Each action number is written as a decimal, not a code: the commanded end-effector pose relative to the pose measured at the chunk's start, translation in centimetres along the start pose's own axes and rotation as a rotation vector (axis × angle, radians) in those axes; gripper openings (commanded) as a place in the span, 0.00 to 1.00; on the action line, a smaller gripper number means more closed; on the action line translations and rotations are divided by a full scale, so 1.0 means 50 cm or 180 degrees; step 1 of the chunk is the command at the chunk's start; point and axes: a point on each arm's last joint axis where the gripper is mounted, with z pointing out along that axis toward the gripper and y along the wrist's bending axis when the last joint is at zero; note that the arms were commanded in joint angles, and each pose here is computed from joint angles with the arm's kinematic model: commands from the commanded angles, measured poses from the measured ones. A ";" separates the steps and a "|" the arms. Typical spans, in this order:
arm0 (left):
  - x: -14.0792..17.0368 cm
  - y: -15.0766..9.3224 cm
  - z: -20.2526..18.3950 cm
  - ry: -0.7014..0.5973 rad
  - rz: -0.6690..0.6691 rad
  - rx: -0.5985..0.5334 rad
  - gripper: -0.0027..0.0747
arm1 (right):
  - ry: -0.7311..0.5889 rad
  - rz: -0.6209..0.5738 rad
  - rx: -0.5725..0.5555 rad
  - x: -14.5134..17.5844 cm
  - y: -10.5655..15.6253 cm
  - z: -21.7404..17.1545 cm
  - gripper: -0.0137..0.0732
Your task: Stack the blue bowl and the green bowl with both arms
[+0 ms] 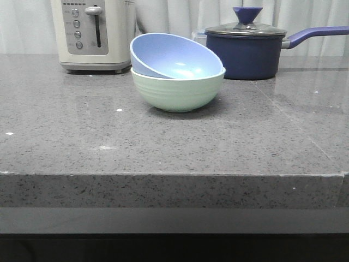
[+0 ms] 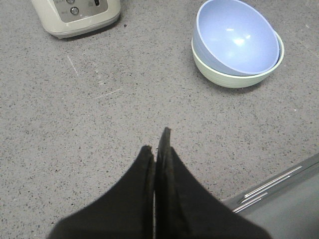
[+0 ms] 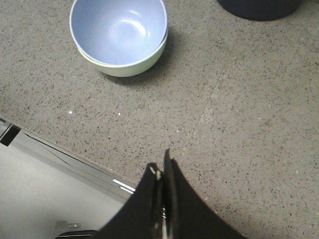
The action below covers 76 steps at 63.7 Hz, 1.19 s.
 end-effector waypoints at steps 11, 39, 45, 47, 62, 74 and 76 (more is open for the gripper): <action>-0.024 -0.001 -0.014 -0.0321 -0.0011 0.0024 0.01 | -0.0266 -0.0019 0.0030 -0.021 0.000 -0.012 0.10; -0.008 0.001 -0.009 -0.0387 -0.0029 0.0003 0.01 | -0.0266 -0.0019 0.0030 -0.021 0.000 -0.012 0.10; 0.020 0.014 -0.019 -0.0674 -0.0060 -0.0148 0.01 | -0.0266 -0.0019 0.0030 -0.021 0.000 -0.012 0.10; 0.036 0.019 -0.021 -0.0785 -0.0065 -0.0227 0.01 | -0.0266 -0.0019 0.0030 -0.021 0.000 -0.012 0.10; 0.186 0.039 -0.021 -0.1537 -0.0392 -0.0828 0.01 | -0.0266 -0.0019 0.0030 -0.021 0.000 -0.012 0.10; 0.286 0.031 -0.002 -0.1874 -0.0713 -0.1040 0.01 | -0.0266 -0.0019 0.0030 -0.021 0.000 -0.012 0.10; 0.299 0.029 0.003 -0.1901 -0.0761 -0.1050 0.01 | -0.0266 -0.0019 0.0030 -0.021 0.000 -0.012 0.10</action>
